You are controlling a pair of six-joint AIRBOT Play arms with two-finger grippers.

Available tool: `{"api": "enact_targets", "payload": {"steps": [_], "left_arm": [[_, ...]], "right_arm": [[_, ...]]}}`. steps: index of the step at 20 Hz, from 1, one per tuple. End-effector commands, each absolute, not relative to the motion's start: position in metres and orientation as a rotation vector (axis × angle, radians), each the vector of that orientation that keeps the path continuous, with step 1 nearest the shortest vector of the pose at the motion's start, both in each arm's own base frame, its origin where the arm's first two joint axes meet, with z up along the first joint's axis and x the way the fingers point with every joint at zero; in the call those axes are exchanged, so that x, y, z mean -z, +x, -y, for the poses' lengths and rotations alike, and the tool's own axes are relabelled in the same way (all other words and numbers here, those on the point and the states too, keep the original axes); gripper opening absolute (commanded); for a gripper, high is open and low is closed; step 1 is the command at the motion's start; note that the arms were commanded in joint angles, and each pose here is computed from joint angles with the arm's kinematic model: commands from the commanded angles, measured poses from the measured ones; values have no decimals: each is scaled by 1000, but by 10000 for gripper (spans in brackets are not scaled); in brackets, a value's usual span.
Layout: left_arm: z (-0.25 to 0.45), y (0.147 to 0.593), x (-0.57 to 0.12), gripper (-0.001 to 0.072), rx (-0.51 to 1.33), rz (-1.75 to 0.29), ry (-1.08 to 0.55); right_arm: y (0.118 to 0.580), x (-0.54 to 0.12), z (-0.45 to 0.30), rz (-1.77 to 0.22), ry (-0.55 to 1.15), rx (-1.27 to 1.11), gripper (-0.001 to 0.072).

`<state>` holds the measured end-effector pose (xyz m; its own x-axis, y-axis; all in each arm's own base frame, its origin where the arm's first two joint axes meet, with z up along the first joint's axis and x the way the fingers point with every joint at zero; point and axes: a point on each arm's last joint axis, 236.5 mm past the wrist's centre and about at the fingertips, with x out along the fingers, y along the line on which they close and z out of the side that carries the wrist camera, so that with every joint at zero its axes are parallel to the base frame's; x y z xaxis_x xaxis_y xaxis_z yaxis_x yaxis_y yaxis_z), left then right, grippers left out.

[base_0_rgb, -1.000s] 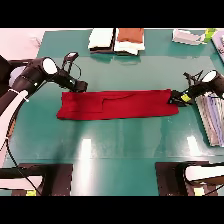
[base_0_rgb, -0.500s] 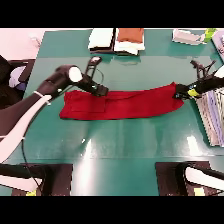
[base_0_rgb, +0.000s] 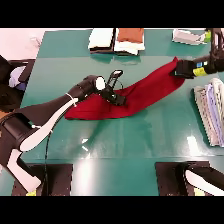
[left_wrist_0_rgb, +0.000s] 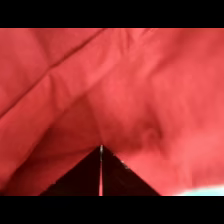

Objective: Fold the shirts.

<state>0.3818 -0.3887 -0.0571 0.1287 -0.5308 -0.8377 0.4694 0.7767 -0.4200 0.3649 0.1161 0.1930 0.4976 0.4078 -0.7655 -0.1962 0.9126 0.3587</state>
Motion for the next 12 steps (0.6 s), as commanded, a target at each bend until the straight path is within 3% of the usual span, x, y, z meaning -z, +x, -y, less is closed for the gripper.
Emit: {"api": "enact_targets", "payload": {"steps": [1, 7, 12], "left_arm": [[398, 376, 69, 24, 739, -1275, -81], [351, 409, 34, 24, 673, -1228, -112], [213, 463, -79, 24, 450, -992, -3]], "right_arm": [[365, -226, -159, -946, 219, -467, 14], [377, -229, -217, -960, 195, -571, 14], [377, -221, -304, -959, 149, -724, 14]]}}
